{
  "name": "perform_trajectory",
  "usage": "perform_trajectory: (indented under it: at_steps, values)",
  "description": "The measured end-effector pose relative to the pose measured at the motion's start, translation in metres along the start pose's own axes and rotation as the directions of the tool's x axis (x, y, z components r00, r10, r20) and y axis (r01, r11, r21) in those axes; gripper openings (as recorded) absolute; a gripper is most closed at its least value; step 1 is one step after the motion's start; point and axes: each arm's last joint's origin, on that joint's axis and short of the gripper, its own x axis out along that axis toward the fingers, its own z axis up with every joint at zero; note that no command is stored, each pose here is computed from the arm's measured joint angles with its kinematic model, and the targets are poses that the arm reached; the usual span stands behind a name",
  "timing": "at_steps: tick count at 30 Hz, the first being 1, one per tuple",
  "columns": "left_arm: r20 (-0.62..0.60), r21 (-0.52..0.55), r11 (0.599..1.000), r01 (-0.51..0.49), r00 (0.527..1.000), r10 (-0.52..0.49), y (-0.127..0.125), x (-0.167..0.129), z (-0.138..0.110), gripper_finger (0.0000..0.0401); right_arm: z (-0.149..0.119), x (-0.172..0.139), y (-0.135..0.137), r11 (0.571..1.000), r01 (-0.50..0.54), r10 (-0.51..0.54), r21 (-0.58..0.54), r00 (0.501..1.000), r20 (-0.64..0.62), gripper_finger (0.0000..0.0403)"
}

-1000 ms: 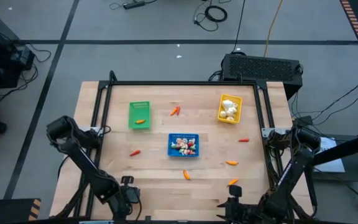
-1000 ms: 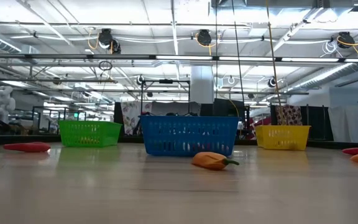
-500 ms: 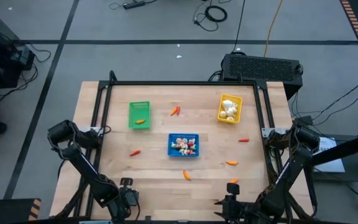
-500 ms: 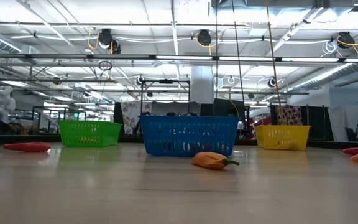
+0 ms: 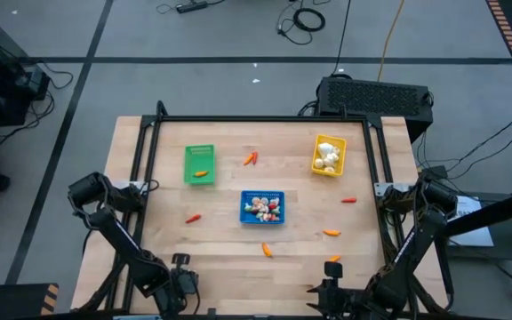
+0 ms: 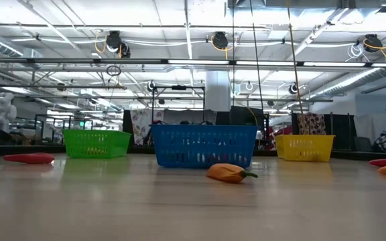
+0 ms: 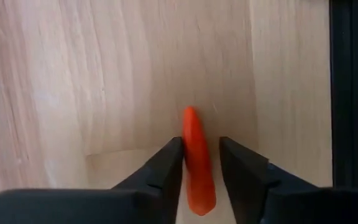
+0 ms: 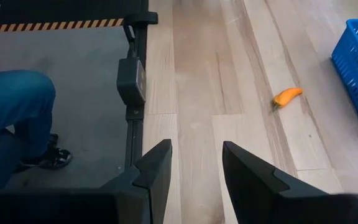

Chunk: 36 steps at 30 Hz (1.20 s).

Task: Sort produce into baskets
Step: Put the orange chili pepper into the green bin

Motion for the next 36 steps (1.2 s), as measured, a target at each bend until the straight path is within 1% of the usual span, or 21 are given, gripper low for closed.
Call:
perform_trajectory:
  at_steps: [5, 8, 11, 14, 17, 19, 21, 23, 24, 26, 29, 31, 34, 36]
  values:
    - [-0.004, -0.001, 1.000, 0.009, 1.000, -0.009, 0.000, -0.001, 0.000, 0.0046, 0.000, 0.000, 0.000, 1.000, 0.000, 0.000, 0.000, 1.000, 0.000, 0.0134]
    - [0.001, -0.015, 1.000, 0.026, 1.000, -0.026, 0.003, -0.005, 0.004, 0.0019, 0.000, 0.000, 0.000, 1.000, 0.001, -0.001, -0.006, 1.000, 0.000, 0.0134]
    - [0.030, -0.032, 0.999, 0.030, 0.999, -0.029, 0.010, -0.015, 0.011, 0.0015, 0.001, 0.001, -0.001, 1.000, 0.004, -0.003, -0.022, 1.000, 0.002, 0.0134]
    - [0.121, -0.024, 0.999, 0.023, 0.993, -0.019, 0.021, -0.030, 0.026, 0.0023, 0.003, 0.003, -0.002, 0.999, 0.011, -0.011, -0.036, 1.000, 0.003, 0.0134]
    - [0.218, -0.033, 0.999, -0.023, 0.975, 0.029, 0.039, -0.047, 0.042, 0.0025, 0.006, 0.006, -0.005, 0.999, 0.022, -0.022, -0.049, 1.000, 0.005, 0.0134]
    - [0.282, -0.053, 0.997, -0.057, 0.957, 0.069, 0.054, -0.059, 0.053, 0.0026, 0.009, 0.009, -0.008, 0.998, 0.032, -0.031, -0.058, 0.999, 0.006, 0.0134]
    - [0.323, -0.094, 0.990, -0.102, 0.938, 0.127, 0.073, -0.070, 0.063, 0.0026, 0.012, 0.012, -0.010, 0.997, 0.041, -0.041, -0.060, 0.999, 0.007, 0.0134]
    - [0.332, -0.158, 0.975, -0.153, 0.922, 0.198, 0.096, -0.081, 0.071, 0.0026, 0.014, 0.014, -0.012, 0.997, 0.049, -0.049, -0.066, 0.999, 0.008, 0.0134]
    - [0.322, -0.195, 0.963, -0.185, 0.915, 0.241, 0.108, -0.087, 0.072, 0.0026, 0.015, 0.015, -0.014, 0.997, 0.053, -0.053, -0.064, 0.999, 0.008, 0.0134]
    - [0.284, -0.272, 0.926, -0.261, 0.898, 0.336, 0.134, -0.096, 0.074, 0.0026, 0.017, 0.016, -0.015, 0.996, 0.058, -0.057, -0.060, 0.998, 0.008, 0.0134]
    - [0.212, -0.352, 0.858, -0.373, 0.862, 0.461, 0.169, -0.105, 0.074, 0.0027, 0.018, 0.017, -0.016, 0.996, 0.061, -0.061, -0.066, 0.998, 0.007, 0.0134]
    - [0.164, -0.412, 0.804, -0.429, 0.833, 0.529, 0.190, -0.111, 0.074, 0.0027, 0.018, 0.017, -0.016, 0.995, 0.059, -0.059, -0.078, 0.998, 0.006, 0.0134]
    - [0.078, -0.484, 0.722, -0.494, 0.798, 0.598, 0.220, -0.116, 0.072, 0.0027, 0.018, 0.017, -0.016, 0.995, 0.059, -0.059, -0.082, 0.998, 0.005, 0.0134]
    - [0.026, -0.520, 0.680, -0.517, 0.786, 0.618, 0.236, -0.118, 0.069, 0.0027, 0.017, 0.017, -0.016, 0.995, 0.058, -0.058, -0.083, 0.998, 0.004, 0.0134]
